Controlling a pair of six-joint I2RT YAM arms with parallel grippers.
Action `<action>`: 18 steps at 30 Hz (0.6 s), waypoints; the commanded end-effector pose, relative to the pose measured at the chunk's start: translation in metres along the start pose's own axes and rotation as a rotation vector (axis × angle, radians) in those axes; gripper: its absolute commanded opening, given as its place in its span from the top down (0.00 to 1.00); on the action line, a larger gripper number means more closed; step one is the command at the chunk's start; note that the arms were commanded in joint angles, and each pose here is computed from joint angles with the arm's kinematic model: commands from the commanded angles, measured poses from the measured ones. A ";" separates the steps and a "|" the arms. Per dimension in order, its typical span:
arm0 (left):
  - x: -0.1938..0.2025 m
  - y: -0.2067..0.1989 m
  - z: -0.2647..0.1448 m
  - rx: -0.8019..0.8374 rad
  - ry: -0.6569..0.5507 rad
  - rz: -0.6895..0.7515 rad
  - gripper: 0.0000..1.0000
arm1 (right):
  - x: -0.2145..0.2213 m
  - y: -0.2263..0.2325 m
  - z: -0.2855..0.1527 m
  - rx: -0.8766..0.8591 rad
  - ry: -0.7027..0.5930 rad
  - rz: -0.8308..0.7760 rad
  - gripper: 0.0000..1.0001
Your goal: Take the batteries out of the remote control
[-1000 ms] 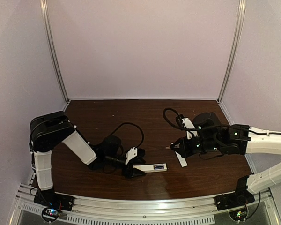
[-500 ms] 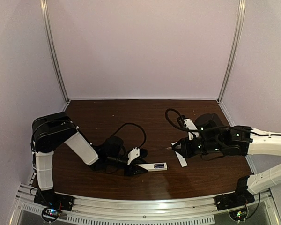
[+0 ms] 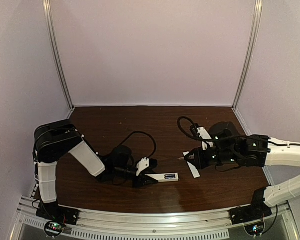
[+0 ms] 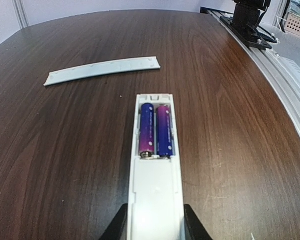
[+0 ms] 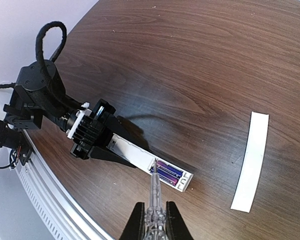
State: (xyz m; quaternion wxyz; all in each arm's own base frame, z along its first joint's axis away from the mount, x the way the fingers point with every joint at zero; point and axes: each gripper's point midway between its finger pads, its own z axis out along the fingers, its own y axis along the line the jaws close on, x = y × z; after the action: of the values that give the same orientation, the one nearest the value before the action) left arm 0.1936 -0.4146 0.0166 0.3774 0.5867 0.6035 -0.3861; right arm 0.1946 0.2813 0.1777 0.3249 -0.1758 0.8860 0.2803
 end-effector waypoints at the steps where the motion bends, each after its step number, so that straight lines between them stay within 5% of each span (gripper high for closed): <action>1: -0.011 -0.002 -0.005 -0.007 -0.024 0.025 1.00 | -0.005 -0.008 -0.005 0.028 -0.036 0.008 1.00; 18: -0.034 0.032 -0.046 -0.203 -0.092 -0.064 1.00 | -0.012 -0.013 -0.013 0.047 -0.074 0.016 1.00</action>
State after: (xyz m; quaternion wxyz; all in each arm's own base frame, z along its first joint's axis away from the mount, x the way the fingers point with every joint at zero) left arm 0.2028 -0.3889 0.0387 0.4157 0.5494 0.6314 -0.3560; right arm 0.2003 0.2721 0.1884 0.3493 -0.1611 0.8806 0.2769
